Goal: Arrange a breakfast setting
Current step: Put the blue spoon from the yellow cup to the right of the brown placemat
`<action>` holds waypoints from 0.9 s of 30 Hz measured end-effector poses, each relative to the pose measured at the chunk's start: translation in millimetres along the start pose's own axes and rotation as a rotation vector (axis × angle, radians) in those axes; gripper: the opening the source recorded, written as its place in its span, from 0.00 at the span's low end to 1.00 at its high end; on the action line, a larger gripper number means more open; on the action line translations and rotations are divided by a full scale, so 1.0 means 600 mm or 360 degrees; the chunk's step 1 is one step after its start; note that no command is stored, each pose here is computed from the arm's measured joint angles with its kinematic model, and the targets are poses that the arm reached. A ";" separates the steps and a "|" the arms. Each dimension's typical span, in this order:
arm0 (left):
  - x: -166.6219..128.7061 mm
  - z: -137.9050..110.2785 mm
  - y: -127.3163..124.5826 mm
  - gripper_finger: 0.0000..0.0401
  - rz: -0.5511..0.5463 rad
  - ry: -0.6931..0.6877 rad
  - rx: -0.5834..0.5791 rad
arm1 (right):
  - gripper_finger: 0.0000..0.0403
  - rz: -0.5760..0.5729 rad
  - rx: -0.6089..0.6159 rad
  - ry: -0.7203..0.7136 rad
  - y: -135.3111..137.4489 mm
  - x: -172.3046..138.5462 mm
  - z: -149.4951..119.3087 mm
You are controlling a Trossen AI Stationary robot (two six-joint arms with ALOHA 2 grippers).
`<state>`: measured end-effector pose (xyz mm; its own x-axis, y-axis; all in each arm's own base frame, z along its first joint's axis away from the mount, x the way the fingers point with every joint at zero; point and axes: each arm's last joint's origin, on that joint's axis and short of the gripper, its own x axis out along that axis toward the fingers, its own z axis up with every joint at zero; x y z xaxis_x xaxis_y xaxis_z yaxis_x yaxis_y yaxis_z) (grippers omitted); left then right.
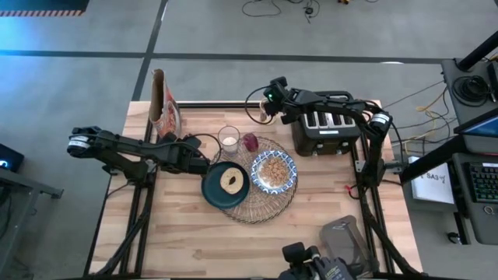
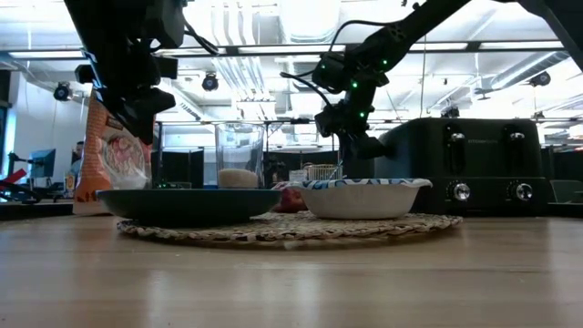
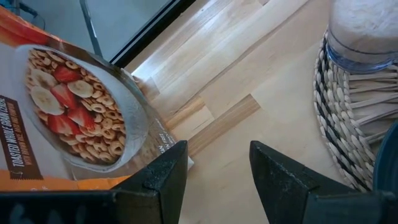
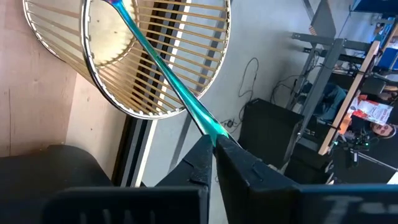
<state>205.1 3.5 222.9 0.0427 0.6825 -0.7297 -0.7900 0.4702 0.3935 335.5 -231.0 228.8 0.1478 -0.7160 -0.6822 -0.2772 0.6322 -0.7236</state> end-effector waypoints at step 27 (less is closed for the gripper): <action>0.000 0.001 -0.001 0.39 -0.0007 -0.0004 -0.0008 | 0.29 -0.0030 -0.0041 0.0079 -0.002 -0.043 0.023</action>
<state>205.7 3.5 222.9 0.0476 0.6821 -0.7297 -0.7928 0.4702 0.3878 345.1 -209.2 245.9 0.1062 -0.7419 -0.6621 -0.2995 0.6110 -0.7328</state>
